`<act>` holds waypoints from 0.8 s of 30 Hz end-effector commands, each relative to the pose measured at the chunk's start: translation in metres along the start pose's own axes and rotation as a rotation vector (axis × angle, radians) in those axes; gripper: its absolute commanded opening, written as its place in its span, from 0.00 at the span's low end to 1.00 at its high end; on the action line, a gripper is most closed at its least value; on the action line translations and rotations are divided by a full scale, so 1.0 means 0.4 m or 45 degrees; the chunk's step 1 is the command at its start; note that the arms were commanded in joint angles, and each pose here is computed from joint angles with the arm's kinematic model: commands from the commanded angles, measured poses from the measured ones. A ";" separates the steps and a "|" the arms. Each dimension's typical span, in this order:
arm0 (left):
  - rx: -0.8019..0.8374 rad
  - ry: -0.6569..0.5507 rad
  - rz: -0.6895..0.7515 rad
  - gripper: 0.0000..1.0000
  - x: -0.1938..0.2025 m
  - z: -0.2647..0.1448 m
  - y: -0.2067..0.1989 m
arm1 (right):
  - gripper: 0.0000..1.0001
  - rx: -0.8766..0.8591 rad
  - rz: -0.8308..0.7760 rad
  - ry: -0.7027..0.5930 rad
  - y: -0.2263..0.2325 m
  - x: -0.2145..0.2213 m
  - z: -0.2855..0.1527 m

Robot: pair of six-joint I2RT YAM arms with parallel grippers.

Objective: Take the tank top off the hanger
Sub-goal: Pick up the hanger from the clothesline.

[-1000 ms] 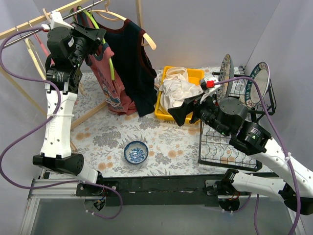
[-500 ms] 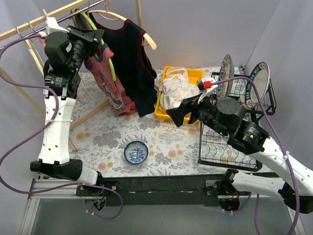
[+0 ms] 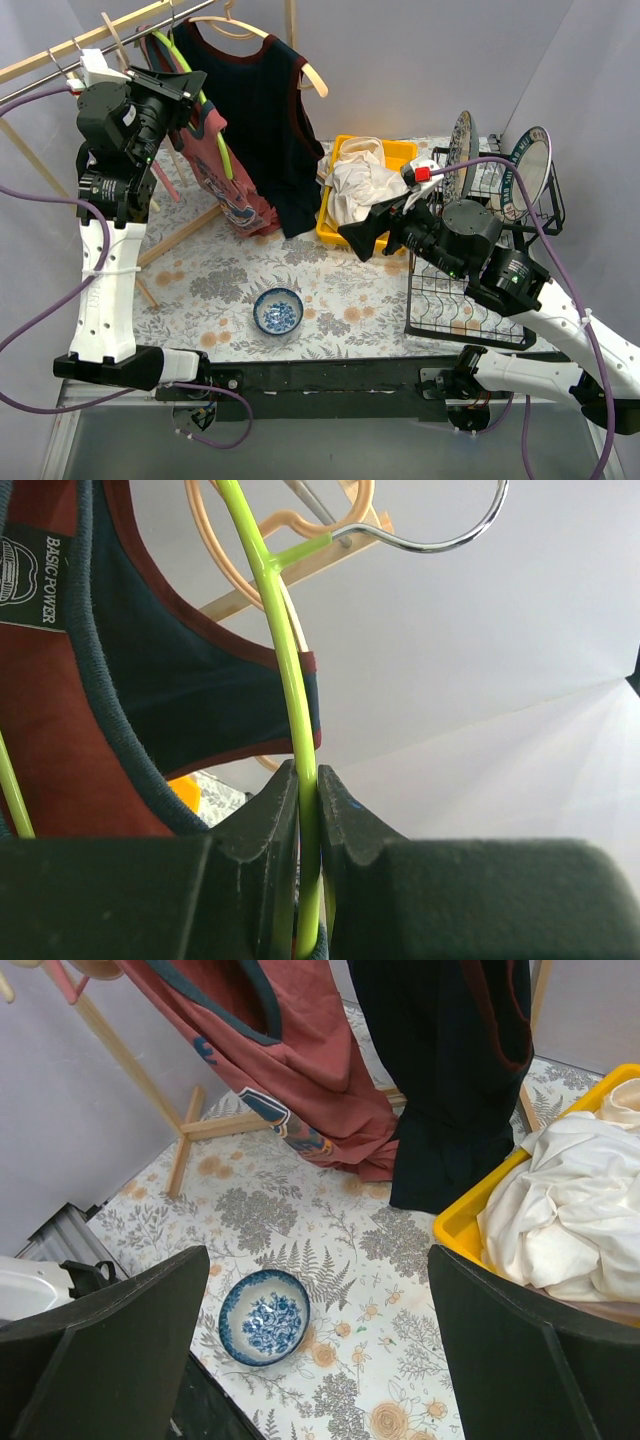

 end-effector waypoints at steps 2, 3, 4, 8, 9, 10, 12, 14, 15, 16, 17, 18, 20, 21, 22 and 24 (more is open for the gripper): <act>0.099 0.028 0.046 0.00 0.002 -0.080 -0.048 | 0.98 -0.028 0.028 -0.113 0.017 -0.076 -0.022; 0.110 0.037 0.050 0.00 0.004 -0.090 -0.054 | 0.98 -0.027 0.031 -0.119 0.017 -0.079 -0.023; 0.113 0.050 0.057 0.00 0.008 -0.101 -0.057 | 0.99 -0.029 0.029 -0.121 0.018 -0.080 -0.023; 0.126 0.146 0.094 0.00 0.031 -0.135 -0.075 | 0.99 -0.038 0.032 -0.114 0.024 -0.079 -0.018; 0.148 0.158 0.106 0.00 0.031 -0.147 -0.092 | 0.99 -0.046 0.032 -0.115 0.028 -0.082 -0.015; 0.143 0.179 0.121 0.00 0.036 -0.158 -0.093 | 0.98 -0.048 0.036 -0.116 0.029 -0.083 -0.015; 0.151 0.230 0.128 0.00 0.048 -0.184 -0.104 | 0.99 -0.062 0.038 -0.130 0.035 -0.093 -0.015; 0.183 0.263 0.151 0.00 0.056 -0.212 -0.119 | 0.99 -0.072 0.039 -0.140 0.040 -0.102 -0.016; 0.182 0.284 0.154 0.00 0.061 -0.224 -0.119 | 0.99 -0.085 0.040 -0.150 0.044 -0.109 -0.015; 0.192 0.293 0.161 0.00 0.063 -0.239 -0.128 | 0.98 -0.100 0.036 -0.173 0.049 -0.127 -0.022; 0.199 0.298 0.167 0.00 0.063 -0.254 -0.134 | 0.99 -0.127 0.033 -0.175 0.059 -0.132 -0.019; 0.195 0.323 0.165 0.00 0.071 -0.269 -0.132 | 0.98 -0.138 0.034 -0.191 0.063 -0.144 -0.018; 0.200 0.342 0.159 0.00 0.078 -0.296 -0.130 | 0.97 -0.165 0.045 -0.222 0.076 -0.177 -0.020; 0.217 0.377 0.159 0.00 0.089 -0.308 -0.131 | 0.97 -0.180 0.053 -0.241 0.082 -0.193 -0.021; 0.216 0.393 0.152 0.00 0.095 -0.316 -0.126 | 0.96 -0.191 0.056 -0.257 0.087 -0.205 -0.021; 0.186 0.416 0.142 0.00 0.103 -0.333 -0.112 | 0.96 -0.215 0.068 -0.286 0.098 -0.231 -0.017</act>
Point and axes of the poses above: each gripper's point midway between its finger pads, its own z axis out along the fingers, its own y axis along the line the jaws close on, x = y × z, the point moved 2 cm from there along -z, back along the fingers, and after that the axes turned 8 degrees about -z, right-handed, at the moved point
